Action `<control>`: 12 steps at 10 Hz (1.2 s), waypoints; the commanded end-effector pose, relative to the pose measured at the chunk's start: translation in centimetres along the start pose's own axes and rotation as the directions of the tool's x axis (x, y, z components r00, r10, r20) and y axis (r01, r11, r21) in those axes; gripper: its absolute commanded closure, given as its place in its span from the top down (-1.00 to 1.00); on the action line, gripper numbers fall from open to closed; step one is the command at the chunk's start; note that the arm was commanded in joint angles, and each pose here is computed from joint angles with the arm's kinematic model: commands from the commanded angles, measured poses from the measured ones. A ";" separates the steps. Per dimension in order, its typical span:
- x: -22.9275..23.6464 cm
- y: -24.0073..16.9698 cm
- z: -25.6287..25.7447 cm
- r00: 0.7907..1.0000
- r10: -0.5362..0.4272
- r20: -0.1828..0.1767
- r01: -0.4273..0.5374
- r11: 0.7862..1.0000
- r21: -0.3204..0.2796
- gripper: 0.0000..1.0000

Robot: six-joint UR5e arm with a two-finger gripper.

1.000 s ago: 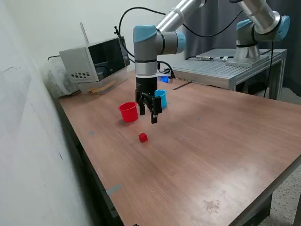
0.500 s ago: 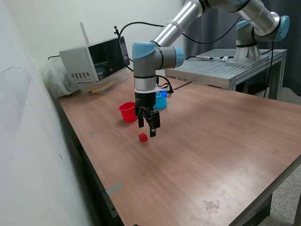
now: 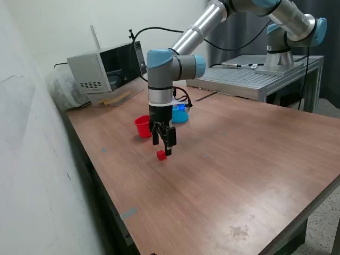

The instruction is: Place red objects in the red bin, and blue objects in the blue bin.

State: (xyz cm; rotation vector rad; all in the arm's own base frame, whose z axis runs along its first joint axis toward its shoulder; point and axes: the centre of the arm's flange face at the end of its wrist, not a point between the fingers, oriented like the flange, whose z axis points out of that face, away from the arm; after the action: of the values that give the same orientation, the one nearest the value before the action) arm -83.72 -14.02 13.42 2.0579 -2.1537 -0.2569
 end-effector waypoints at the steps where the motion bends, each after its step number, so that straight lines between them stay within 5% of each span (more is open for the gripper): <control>1: -0.2 -0.2 0.3 1.000 0.001 0.002 -0.001 1.000 0.006 1.00; 12: -1.3 -0.4 1.9 1.000 0.010 0.006 -0.010 1.000 0.014 1.00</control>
State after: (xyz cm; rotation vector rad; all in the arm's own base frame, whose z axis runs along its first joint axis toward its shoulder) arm -83.66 -13.04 11.70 2.0574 -2.1706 -0.2486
